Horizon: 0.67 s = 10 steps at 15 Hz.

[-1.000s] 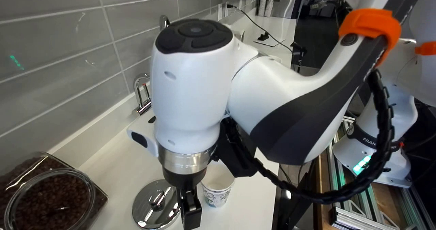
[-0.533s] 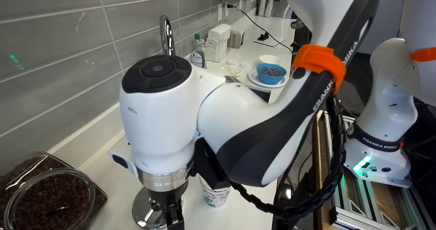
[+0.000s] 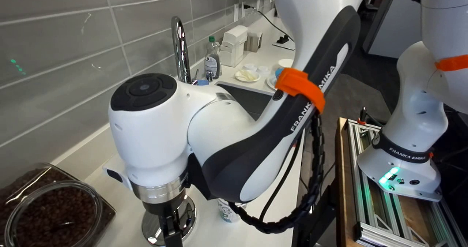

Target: Put the silver lid on the glass container.

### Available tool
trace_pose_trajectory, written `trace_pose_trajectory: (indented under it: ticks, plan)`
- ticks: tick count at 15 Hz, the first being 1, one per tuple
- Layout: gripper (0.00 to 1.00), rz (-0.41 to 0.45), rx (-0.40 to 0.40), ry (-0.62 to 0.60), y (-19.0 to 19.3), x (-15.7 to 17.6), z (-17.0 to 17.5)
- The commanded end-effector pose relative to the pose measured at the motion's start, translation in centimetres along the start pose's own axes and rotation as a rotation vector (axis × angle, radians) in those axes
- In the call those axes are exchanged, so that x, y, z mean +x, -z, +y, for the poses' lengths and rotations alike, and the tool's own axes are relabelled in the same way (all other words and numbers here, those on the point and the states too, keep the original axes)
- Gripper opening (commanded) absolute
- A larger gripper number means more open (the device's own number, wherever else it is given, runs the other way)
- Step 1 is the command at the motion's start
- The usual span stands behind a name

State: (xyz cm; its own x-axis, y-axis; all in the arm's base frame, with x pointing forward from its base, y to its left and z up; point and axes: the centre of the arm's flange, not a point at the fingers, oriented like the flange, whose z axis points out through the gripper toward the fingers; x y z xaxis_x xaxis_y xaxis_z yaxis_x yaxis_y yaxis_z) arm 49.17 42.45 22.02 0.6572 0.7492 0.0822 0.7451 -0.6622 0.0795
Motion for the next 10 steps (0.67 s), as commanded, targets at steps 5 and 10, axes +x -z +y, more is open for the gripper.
trace_pose_trajectory:
  ticks: [5,10]
  plan:
    - [1.0,-0.008,0.003,0.019,-1.9,1.1,1.5]
    - [1.0,-0.016,0.005,0.022,-2.4,0.8,2.0]
